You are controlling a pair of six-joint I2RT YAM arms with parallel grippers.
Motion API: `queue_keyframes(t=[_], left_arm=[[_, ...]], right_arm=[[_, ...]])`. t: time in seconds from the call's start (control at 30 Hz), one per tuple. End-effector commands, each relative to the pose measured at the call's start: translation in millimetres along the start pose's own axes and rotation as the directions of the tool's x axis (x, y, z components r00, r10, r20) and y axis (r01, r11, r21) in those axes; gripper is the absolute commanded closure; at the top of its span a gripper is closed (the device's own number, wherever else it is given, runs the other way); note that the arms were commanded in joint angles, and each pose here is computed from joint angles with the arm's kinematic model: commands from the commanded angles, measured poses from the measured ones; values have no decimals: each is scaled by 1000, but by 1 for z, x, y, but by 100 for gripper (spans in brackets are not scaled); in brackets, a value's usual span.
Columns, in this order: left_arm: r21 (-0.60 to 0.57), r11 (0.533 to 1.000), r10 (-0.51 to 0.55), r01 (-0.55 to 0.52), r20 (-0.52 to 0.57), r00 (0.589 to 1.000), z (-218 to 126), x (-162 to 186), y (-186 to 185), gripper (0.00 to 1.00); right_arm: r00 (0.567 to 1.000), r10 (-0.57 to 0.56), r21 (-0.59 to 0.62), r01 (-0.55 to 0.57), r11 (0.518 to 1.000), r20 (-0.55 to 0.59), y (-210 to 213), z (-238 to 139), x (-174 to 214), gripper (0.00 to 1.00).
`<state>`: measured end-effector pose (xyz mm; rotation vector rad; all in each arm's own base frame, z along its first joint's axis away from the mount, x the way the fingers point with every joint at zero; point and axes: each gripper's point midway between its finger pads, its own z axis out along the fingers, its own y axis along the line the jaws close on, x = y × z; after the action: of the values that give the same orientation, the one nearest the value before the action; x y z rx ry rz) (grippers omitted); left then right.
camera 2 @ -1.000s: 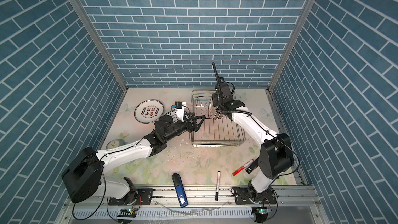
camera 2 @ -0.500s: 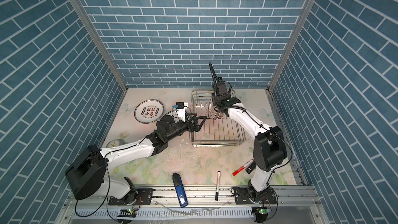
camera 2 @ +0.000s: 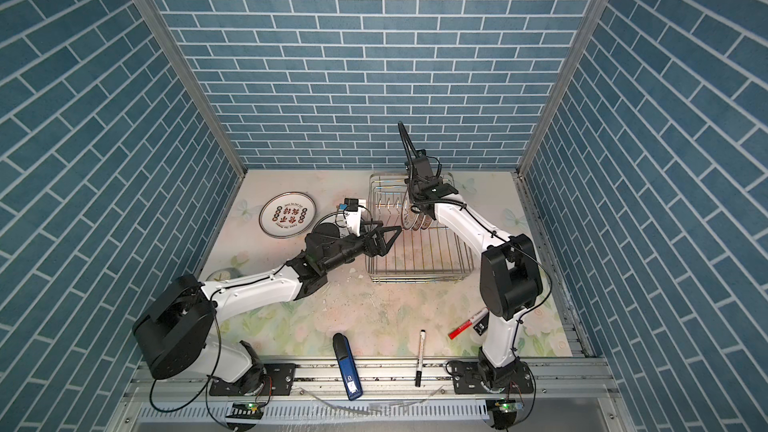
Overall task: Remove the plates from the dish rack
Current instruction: 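Lower the right gripper onto the orange-sunburst plate rim in the rack and grasp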
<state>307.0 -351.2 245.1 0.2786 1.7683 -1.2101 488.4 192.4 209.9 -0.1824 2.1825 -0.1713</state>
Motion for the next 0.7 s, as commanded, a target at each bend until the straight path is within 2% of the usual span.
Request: queue_keyframes(t=[0.0, 0.67], left_arm=[[38, 999, 11, -11, 17, 1000, 4, -9, -12, 0], [-19, 1000, 2, -2, 30, 1000, 1, -6, 1, 0]], right_arm=[[1000, 12, 74, -12, 997, 5, -7, 2, -5, 78], [998, -47, 120, 42, 992, 44, -2, -6, -16, 90]])
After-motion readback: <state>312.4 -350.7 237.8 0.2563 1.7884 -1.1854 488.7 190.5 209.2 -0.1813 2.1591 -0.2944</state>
